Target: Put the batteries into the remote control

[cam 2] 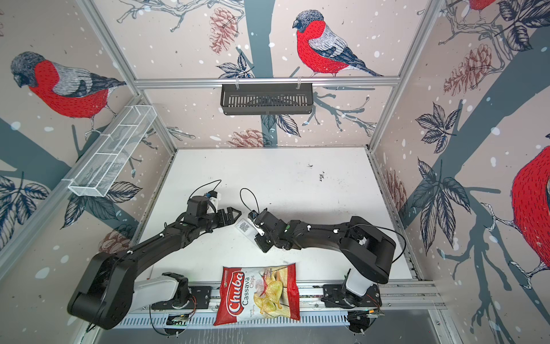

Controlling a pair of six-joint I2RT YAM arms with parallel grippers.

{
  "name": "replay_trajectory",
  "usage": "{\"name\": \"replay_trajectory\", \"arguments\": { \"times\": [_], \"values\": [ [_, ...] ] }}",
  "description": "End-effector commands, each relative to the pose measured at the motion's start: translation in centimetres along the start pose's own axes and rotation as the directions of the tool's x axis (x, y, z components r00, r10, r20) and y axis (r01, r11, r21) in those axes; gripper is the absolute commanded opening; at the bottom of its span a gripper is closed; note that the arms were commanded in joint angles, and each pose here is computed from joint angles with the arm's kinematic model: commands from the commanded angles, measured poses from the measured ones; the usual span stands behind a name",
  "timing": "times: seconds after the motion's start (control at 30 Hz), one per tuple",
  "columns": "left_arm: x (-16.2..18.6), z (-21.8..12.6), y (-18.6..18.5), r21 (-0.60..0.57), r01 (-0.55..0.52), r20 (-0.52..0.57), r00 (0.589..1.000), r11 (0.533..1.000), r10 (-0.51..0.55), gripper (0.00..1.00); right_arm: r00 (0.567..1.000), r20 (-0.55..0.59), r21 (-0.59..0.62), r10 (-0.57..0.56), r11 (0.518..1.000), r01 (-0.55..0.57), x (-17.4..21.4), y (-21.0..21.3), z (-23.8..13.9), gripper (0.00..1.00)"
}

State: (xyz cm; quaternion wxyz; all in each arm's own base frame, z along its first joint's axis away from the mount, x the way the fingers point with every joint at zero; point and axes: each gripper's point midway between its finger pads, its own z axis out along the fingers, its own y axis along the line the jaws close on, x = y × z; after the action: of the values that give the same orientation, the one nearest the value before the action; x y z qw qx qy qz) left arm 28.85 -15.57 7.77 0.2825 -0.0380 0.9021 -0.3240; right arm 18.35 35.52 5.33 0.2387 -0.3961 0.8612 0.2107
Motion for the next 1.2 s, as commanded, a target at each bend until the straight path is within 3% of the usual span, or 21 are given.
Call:
{"name": "replay_trajectory", "arguments": {
  "times": [0.0,0.53,0.7,0.93,1.17],
  "values": [
    [-0.1,0.0,-0.4,0.02,-0.017,-0.002,1.0,1.0,0.017,0.97,1.0,0.008,0.024,0.02,1.0,-0.02,0.0,-0.3,0.1,0.25],
    [-0.1,0.0,-0.6,0.03,-0.018,-0.003,1.0,0.999,0.018,0.97,1.0,0.016,0.044,-0.005,0.999,0.004,-0.6,-0.1,0.2,0.28],
    [0.2,-0.4,-0.6,0.032,-0.017,0.0,1.0,0.999,0.017,0.97,0.999,0.032,0.058,-0.006,0.998,0.004,-1.7,-0.2,-0.3,0.35],
    [2.3,-1.8,-1.9,0.121,-0.006,-0.002,1.0,0.993,0.006,0.97,0.997,0.028,0.036,0.077,0.996,-0.078,-1.4,-0.3,-1.6,0.46],
    [6.1,-2.2,-3.9,0.174,-0.041,-0.065,0.996,0.984,0.053,0.97,0.982,-0.015,-0.082,0.187,0.979,-0.188,-0.9,0.7,-2.2,0.42]
  ]
}}
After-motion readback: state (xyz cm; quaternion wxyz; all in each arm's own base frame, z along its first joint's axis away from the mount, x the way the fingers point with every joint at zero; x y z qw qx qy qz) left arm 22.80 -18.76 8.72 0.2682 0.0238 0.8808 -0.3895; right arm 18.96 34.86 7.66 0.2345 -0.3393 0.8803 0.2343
